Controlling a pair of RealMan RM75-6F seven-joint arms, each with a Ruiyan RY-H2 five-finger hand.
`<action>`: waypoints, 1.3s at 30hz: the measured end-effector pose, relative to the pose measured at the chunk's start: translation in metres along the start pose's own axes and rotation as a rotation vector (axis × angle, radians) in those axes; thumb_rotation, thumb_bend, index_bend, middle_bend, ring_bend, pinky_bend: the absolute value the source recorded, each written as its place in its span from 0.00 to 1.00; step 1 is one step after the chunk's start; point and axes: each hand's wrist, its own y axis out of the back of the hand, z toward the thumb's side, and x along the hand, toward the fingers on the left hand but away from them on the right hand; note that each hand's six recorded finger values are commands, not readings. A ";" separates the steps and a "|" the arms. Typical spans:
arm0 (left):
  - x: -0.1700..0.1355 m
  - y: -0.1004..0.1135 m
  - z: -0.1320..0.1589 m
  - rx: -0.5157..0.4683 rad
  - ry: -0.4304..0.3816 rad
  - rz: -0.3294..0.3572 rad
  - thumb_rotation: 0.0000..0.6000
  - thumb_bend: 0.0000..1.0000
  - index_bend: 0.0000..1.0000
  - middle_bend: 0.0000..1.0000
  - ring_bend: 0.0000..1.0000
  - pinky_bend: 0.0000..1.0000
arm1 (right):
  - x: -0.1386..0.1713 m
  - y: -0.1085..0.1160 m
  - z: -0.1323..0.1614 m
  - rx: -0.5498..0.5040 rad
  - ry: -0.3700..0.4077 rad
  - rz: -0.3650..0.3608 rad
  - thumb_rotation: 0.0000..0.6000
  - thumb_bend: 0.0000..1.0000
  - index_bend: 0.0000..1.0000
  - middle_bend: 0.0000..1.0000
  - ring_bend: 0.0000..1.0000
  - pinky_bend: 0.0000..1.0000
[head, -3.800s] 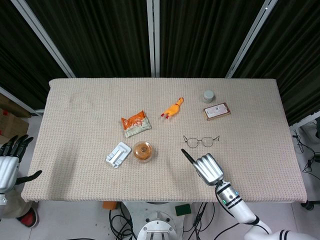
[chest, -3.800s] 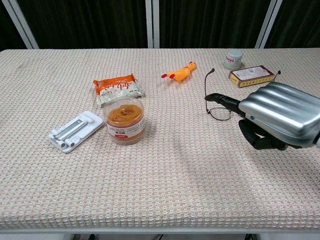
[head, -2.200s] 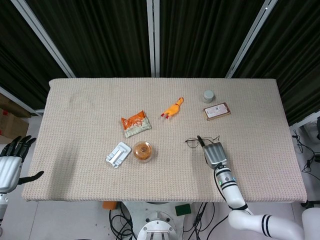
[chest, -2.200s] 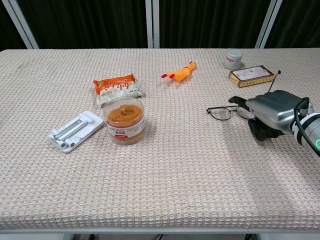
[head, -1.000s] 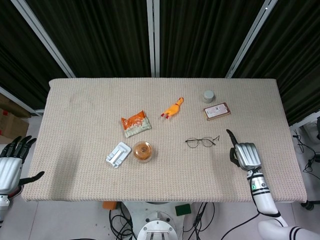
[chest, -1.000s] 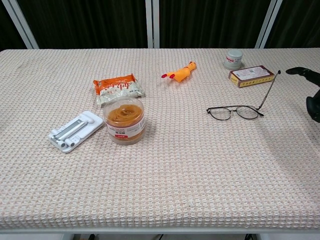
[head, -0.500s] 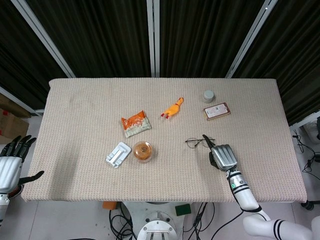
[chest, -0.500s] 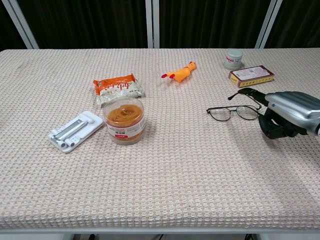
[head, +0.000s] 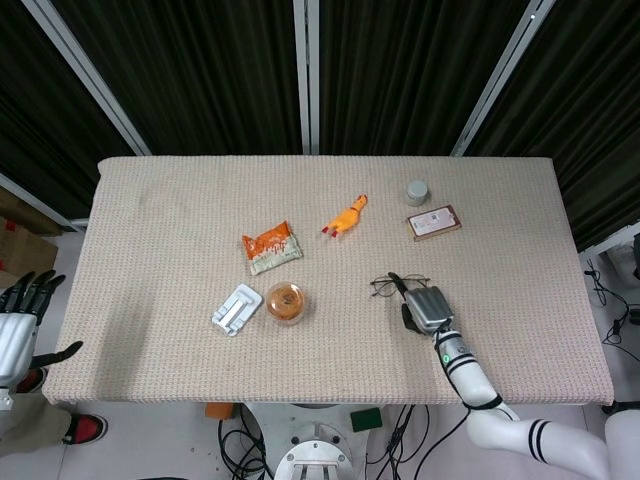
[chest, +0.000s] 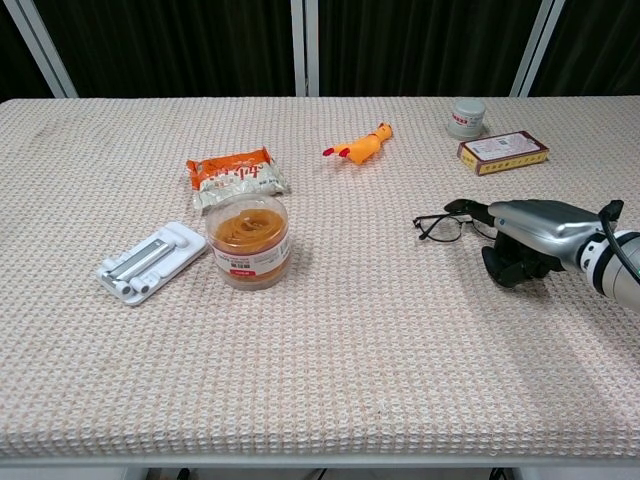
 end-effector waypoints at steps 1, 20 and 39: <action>0.000 0.000 0.000 0.000 0.001 0.000 0.87 0.02 0.12 0.08 0.03 0.16 | 0.001 0.002 0.001 -0.006 0.002 -0.006 1.00 0.78 0.00 0.92 0.86 0.91; 0.000 -0.002 0.002 0.000 -0.005 -0.002 0.87 0.02 0.12 0.08 0.03 0.16 | 0.028 0.002 -0.004 -0.016 0.005 -0.004 1.00 0.78 0.00 0.92 0.86 0.91; -0.002 0.002 0.004 0.001 -0.010 0.014 0.87 0.02 0.12 0.08 0.03 0.16 | 0.082 0.071 -0.031 0.100 0.000 -0.333 1.00 0.52 0.00 0.18 0.10 0.39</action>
